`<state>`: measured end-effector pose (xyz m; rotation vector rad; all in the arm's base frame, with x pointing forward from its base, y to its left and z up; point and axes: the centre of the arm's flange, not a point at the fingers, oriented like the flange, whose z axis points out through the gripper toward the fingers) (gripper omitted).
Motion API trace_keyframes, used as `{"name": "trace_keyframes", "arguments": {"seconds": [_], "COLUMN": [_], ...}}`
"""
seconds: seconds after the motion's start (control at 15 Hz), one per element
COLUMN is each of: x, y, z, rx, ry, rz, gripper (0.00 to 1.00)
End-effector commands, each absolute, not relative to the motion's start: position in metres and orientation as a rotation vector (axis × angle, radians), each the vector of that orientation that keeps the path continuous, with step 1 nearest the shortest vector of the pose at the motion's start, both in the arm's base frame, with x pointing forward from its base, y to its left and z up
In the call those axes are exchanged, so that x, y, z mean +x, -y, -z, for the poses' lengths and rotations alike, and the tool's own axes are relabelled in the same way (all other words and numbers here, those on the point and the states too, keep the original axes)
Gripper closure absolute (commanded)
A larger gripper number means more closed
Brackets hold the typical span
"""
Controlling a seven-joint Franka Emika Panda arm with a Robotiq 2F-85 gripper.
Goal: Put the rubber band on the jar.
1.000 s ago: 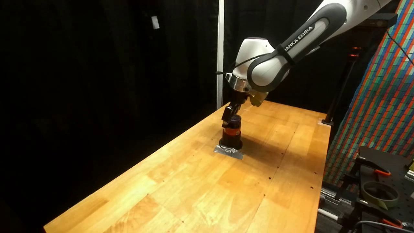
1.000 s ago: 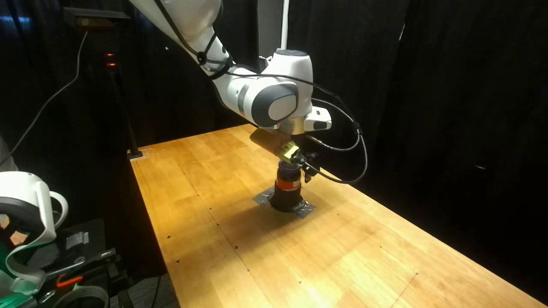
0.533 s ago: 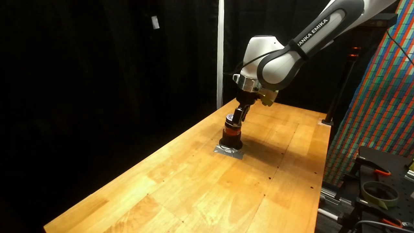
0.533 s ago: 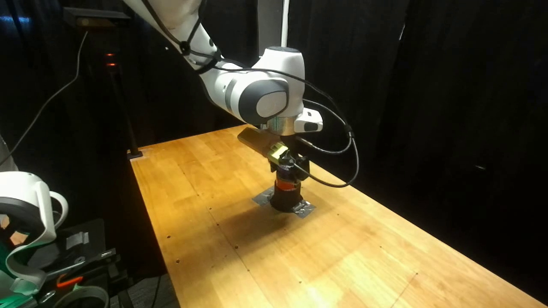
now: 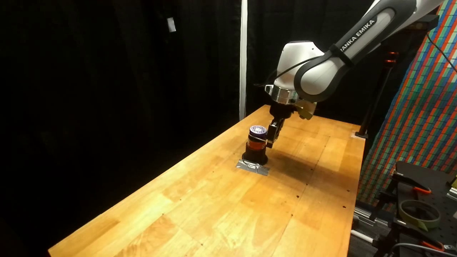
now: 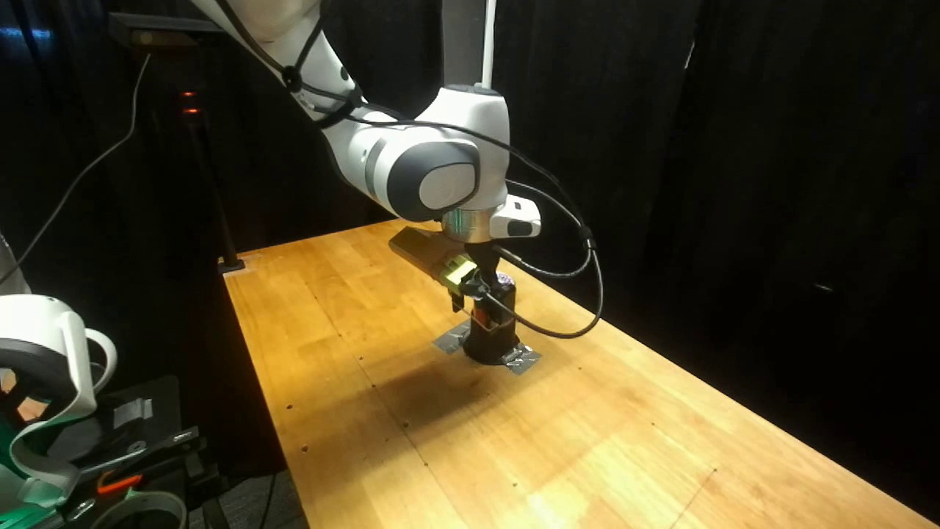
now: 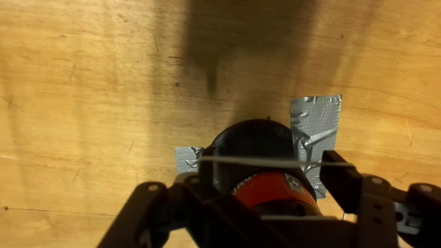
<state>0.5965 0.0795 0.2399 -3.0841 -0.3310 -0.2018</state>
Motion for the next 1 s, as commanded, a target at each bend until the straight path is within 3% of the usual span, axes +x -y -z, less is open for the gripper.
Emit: {"name": "trace_keyframes", "arguments": {"seconds": [0.0,0.27,0.4,0.6,0.8,0.93], "x": [0.559,0.522,0.507,0.487,0.471,0.458], "y": [-0.074,-0.076,-0.076,-0.074,-0.077,-0.085], "z": [-0.251,-0.257,-0.258,-0.261,-0.259,-0.255], "rx": [-3.076,-3.057,-3.039,-2.979,-2.870,-2.782], "ry": [0.356,0.378,0.372,0.352,0.327,0.339], "rz": [0.261,0.465,0.567,0.774,0.972,1.121], "gripper": [0.50,0.81,0.91,0.96,0.87,0.87]}}
